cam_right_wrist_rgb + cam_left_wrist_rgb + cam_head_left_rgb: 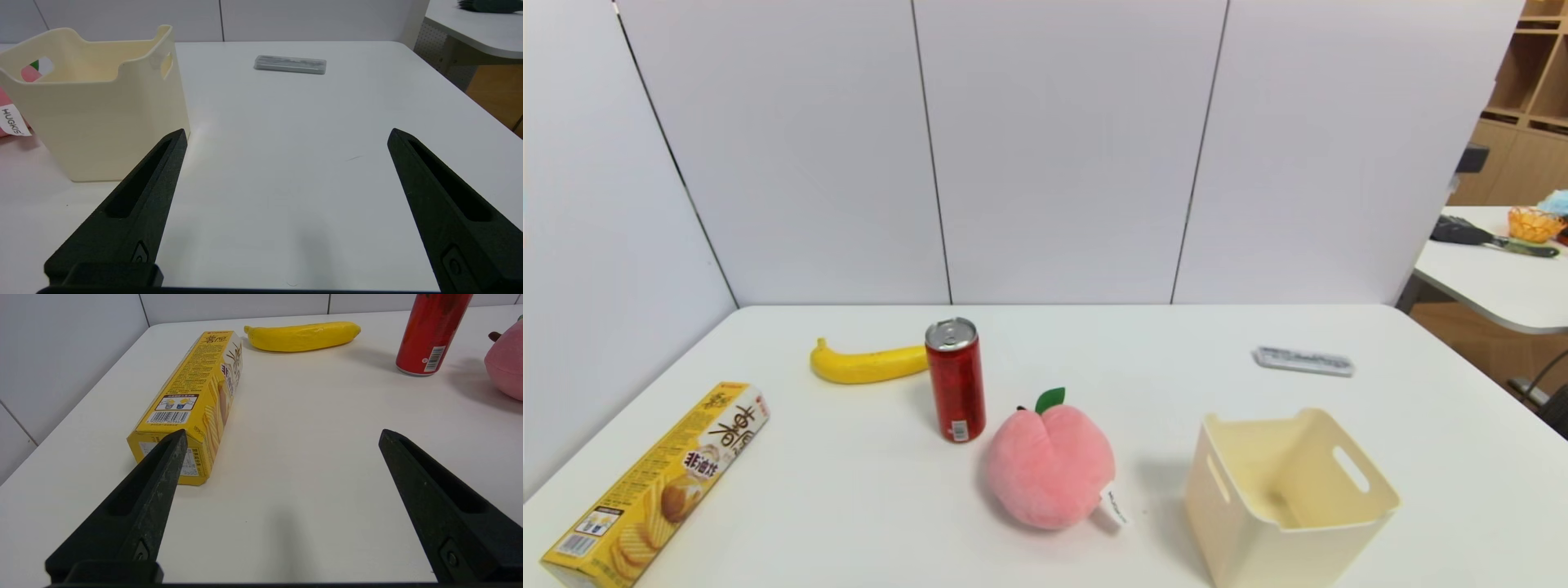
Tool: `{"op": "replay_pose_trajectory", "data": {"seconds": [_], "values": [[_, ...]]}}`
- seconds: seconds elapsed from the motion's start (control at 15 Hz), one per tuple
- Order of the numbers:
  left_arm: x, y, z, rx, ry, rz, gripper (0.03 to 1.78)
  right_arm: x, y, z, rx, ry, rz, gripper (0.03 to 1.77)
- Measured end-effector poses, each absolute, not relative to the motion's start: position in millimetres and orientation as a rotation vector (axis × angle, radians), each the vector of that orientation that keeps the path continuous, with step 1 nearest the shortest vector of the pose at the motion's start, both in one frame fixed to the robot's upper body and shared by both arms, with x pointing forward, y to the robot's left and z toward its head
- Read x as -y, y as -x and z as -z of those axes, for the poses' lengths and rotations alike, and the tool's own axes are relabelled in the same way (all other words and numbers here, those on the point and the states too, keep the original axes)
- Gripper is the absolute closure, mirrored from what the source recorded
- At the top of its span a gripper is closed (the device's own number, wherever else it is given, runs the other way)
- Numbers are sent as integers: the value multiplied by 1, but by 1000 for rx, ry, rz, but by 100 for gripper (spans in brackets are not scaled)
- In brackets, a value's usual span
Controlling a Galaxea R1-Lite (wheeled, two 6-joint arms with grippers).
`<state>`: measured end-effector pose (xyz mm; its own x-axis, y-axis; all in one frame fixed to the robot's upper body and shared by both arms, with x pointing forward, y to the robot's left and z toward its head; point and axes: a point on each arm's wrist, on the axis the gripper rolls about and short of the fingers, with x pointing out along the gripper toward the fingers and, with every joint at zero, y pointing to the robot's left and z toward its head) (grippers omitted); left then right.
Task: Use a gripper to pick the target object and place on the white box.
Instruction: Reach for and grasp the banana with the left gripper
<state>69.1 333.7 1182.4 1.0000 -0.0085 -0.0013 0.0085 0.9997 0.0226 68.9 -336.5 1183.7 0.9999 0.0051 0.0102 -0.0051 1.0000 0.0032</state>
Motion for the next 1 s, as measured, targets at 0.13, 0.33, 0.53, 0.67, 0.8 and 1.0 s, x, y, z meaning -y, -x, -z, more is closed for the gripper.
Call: {"op": "replay_pose_trajectory", "data": {"seconds": [0.13,0.33,0.53,0.67,0.8,1.0], "values": [[-334,-69,-1182,-1,-22,9,12,337,-69,-1184,10,-3,-4,10],[-334,-69,-1182,-2,-23,9,12,337,-69,-1184,10,-3,-5,10],[-334,-69,-1182,0,6,-7,12,337,-69,-1184,10,-3,-5,10],[-334,-69,-1183,0,20,-10,12,337,-69,-1184,10,-3,-5,10],[-334,-71,-1184,-23,1,-10,12,337,-69,-1184,10,-3,-5,10],[-334,-77,-1212,-84,-61,-5,12,337,-69,-1184,10,-3,-4,10]]}}
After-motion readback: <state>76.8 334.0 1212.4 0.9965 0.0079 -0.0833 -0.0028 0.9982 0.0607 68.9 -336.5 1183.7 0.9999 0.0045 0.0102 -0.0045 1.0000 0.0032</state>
